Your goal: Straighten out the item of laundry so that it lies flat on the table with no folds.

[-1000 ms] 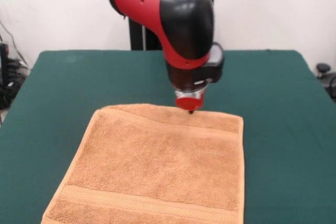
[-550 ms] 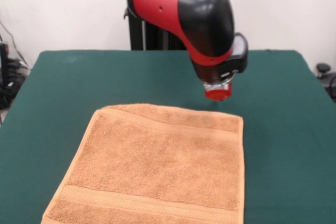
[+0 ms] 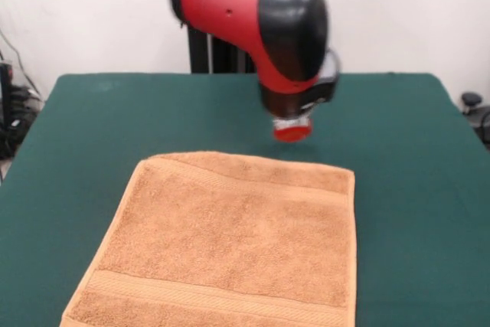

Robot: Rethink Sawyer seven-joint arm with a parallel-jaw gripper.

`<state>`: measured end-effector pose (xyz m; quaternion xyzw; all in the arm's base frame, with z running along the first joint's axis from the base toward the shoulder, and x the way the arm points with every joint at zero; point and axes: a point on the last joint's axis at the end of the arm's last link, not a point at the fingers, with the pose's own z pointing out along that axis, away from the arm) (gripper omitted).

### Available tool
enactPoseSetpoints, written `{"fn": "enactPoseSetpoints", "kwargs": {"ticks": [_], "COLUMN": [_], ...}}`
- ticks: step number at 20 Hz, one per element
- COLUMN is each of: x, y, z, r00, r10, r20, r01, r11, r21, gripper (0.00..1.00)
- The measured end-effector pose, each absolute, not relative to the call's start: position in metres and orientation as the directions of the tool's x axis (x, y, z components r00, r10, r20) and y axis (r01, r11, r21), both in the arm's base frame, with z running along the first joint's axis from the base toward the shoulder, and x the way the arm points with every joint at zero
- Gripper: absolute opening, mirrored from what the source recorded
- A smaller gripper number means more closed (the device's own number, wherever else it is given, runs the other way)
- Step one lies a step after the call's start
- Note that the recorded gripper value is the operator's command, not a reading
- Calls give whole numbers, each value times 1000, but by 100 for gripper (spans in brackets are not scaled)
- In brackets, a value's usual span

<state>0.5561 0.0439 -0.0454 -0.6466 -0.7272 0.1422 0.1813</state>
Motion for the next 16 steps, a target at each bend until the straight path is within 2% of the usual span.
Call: {"fn": "enactPoseSetpoints", "kwargs": {"ticks": [5,6,10,16], "x": [567,572,590,607], "y": [-56,-95,-187,-243], "z": [-48,-44,-27,-15], "r00": [-319,-390,-540,-625], "r10": [947,920,838,775], "r20": [-19,-40,-78,-95], "r01": [865,843,776,728], "r11": [283,339,460,535], "r21": [-415,-418,-432,-428], "gripper": [0,0,0,0]}}
